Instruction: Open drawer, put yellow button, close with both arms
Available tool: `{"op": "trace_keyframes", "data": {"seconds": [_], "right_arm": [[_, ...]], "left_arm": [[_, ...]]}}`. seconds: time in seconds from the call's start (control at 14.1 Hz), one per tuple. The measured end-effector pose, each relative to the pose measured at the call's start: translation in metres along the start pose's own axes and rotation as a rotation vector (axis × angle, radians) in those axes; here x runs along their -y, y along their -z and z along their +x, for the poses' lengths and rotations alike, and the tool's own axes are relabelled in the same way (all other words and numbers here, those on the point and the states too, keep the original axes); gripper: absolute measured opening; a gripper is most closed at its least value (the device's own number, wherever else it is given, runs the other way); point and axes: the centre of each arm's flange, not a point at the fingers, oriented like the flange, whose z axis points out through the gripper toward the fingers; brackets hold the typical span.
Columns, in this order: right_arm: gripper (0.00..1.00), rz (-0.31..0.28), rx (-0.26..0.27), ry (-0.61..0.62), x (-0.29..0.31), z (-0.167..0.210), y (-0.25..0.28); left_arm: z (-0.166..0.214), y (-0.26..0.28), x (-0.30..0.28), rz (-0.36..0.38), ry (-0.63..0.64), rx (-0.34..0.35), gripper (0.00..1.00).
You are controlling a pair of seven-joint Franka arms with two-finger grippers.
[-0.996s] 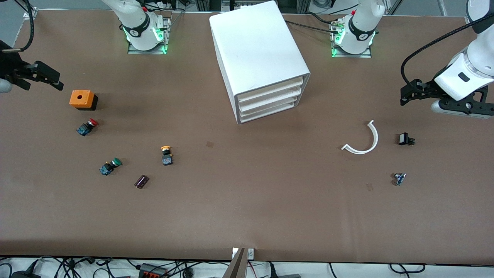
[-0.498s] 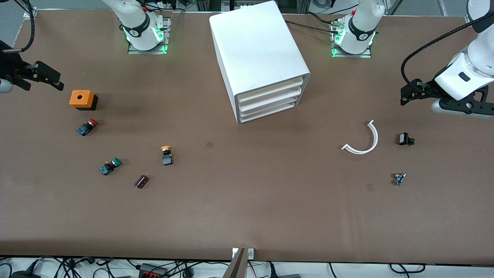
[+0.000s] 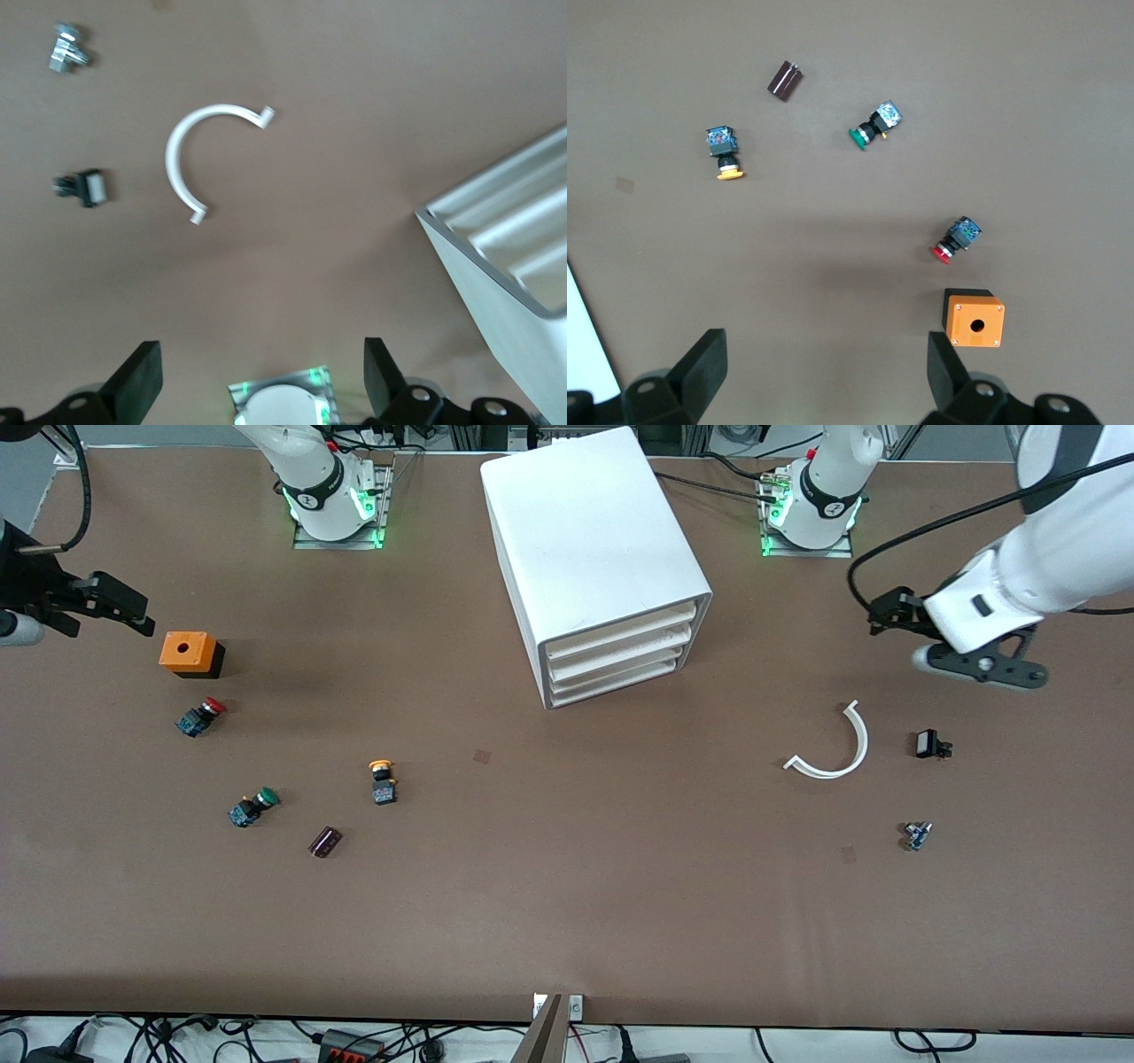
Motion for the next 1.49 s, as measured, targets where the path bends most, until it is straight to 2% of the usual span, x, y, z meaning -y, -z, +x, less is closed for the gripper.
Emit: {"op": "trace_keyframes", "data": {"seconds": [0.14, 0.43, 0.71, 0.85, 1.0, 1.14, 1.21, 1.28, 1.42, 1.49], "right_arm": [[1.0, -0.001, 0.015, 0.016, 0.009, 0.006, -0.011], [1.0, -0.003, 0.061, 0.043, 0.024, 0.028, -0.052], [1.0, -0.011, 0.111, 0.113, 0.066, 0.06, -0.123], [1.0, -0.015, 0.1, 0.152, 0.093, 0.076, -0.159], [1.0, 0.002, 0.067, 0.175, 0.116, 0.091, -0.192], [1.0, 0.017, 0.038, 0.185, 0.134, 0.102, -0.216], [1.0, 0.019, 0.03, 0.192, 0.141, 0.106, -0.227], [1.0, 0.019, 0.024, 0.202, 0.15, 0.109, -0.239], [1.0, 0.016, 0.025, 0.211, 0.162, 0.114, -0.267], [1.0, 0.013, 0.032, 0.212, 0.165, 0.116, -0.281]], "left_arm": [[0.002, -0.016, -0.018, -0.099, -0.026, 0.08, 1.0], [0.043, -0.079, -0.043, -0.382, -0.074, 0.221, 1.0], [0.09, -0.139, -0.058, -0.703, -0.218, 0.165, 1.0], [0.096, -0.171, -0.062, -0.835, -0.271, 0.091, 1.0], [0.093, -0.206, -0.066, -0.952, -0.296, 0.03, 1.0], [0.084, -0.236, -0.072, -1.034, -0.308, 0.01, 1.0], [0.081, -0.246, -0.075, -1.054, -0.314, 0.014, 0.95], [0.077, -0.254, -0.081, -1.066, -0.32, 0.029, 0.95], [0.072, -0.266, -0.097, -1.083, -0.342, 0.068, 0.75], [0.07, -0.272, -0.105, -1.088, -0.353, 0.084, 0.73]]}}
